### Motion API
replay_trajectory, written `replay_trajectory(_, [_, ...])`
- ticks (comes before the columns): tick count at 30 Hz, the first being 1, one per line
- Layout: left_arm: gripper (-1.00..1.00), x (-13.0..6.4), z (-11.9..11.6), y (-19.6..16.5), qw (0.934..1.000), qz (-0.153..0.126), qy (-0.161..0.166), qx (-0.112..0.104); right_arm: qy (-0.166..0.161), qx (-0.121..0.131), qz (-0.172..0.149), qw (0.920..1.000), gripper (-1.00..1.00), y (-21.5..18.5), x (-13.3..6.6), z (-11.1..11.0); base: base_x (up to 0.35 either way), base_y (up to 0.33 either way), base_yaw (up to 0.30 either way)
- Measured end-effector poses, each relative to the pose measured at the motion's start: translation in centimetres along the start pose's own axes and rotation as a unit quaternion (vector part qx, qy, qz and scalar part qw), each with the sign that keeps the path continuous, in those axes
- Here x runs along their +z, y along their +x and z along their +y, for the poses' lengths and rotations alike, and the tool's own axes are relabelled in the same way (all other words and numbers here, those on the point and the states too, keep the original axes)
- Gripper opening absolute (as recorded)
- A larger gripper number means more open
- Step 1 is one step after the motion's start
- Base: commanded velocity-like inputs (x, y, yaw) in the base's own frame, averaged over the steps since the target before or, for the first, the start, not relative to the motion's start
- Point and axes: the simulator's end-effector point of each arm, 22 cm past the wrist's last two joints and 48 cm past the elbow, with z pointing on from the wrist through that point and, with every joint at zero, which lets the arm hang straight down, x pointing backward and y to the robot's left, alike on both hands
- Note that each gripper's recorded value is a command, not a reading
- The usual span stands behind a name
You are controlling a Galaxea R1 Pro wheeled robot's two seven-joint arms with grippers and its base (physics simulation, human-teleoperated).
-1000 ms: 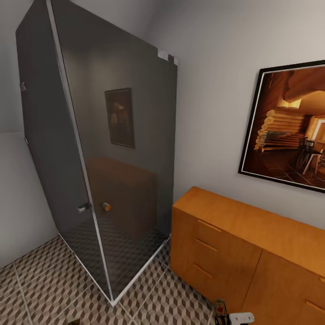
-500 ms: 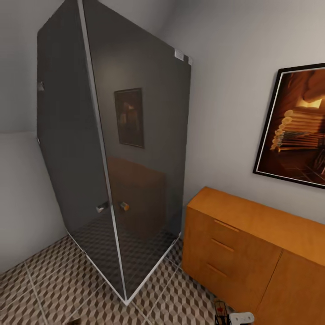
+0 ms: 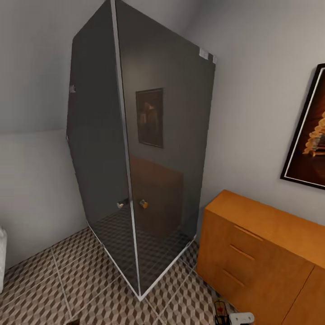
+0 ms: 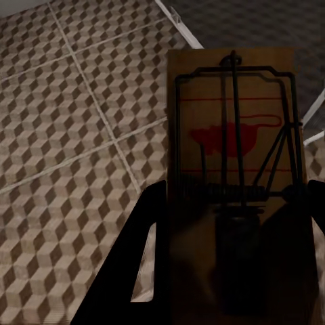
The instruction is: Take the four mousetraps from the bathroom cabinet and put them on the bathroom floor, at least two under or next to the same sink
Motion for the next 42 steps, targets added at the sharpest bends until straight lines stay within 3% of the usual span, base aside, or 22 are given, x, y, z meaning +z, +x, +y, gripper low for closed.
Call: replay_trajectory(42, [-1.00, -0.01, 0.31, 0.08, 1.0000, 0.001, -0.002, 0.001, 0.002, 0.001, 0.000, 1.0000, -1.00, -0.01, 0.00, -0.10, 0.000, 0.000, 0.299])
